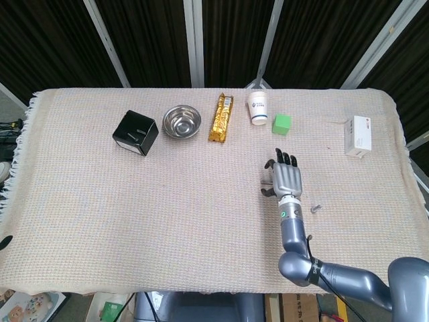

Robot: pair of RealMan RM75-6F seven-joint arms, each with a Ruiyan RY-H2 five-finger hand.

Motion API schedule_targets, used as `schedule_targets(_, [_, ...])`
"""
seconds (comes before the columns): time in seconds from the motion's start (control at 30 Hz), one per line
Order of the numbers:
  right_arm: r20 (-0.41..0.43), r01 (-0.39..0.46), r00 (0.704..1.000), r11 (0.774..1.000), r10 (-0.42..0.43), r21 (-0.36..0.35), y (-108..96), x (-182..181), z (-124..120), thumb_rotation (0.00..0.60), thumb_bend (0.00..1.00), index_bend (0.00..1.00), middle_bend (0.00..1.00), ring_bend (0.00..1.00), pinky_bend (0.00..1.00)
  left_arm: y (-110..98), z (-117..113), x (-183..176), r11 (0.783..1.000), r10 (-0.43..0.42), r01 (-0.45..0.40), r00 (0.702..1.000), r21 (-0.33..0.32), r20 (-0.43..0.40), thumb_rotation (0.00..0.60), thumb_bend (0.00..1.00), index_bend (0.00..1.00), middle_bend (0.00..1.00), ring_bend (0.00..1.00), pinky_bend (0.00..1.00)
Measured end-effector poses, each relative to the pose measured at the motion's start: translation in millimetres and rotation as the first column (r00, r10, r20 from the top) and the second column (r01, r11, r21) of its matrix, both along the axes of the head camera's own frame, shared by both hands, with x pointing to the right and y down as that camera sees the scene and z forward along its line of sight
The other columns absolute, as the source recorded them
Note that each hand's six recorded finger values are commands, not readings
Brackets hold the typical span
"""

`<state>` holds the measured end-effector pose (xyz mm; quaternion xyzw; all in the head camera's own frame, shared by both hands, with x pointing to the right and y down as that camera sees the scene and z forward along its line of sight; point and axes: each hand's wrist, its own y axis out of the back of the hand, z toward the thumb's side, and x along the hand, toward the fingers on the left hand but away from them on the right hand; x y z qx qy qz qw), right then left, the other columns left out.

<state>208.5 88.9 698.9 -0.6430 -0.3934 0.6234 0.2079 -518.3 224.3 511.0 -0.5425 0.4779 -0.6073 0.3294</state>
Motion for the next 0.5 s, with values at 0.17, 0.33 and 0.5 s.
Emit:
schedule_targets(0.17, [-0.007, -0.012, 1.000, 1.000, 0.012, 0.007, -0.4, 1.3, 8.4, 0.600, 0.25, 0.42, 0.00, 0.00, 0.00, -0.1, 0.5, 0.4, 1.000, 0.001, -0.001, 1.000, -0.002, 0.002, 0.600, 0.04, 0.10, 0.10, 0.01, 0.01])
schedule_targets(0.33, [-0.001, -0.026, 1.000, 1.000, 0.026, -0.001, 2.6, 2.0, 16.4, 0.600, 0.25, 0.43, 0.00, 0.00, 0.00, -0.1, 1.2, 0.7, 1.000, 0.002, -0.002, 1.000, -0.003, 0.005, 0.600, 0.04, 0.11, 0.10, 0.01, 0.01])
schedule_targets(0.5, [0.003, -0.028, 1.000, 1.000, 0.028, -0.001, 4.0, -0.5, 22.2, 0.600, 0.25, 0.46, 0.00, 0.00, 0.00, -0.2, 0.9, 0.3, 1.000, 0.000, 0.000, 1.000, -0.001, 0.008, 0.600, 0.04, 0.11, 0.10, 0.01, 0.01])
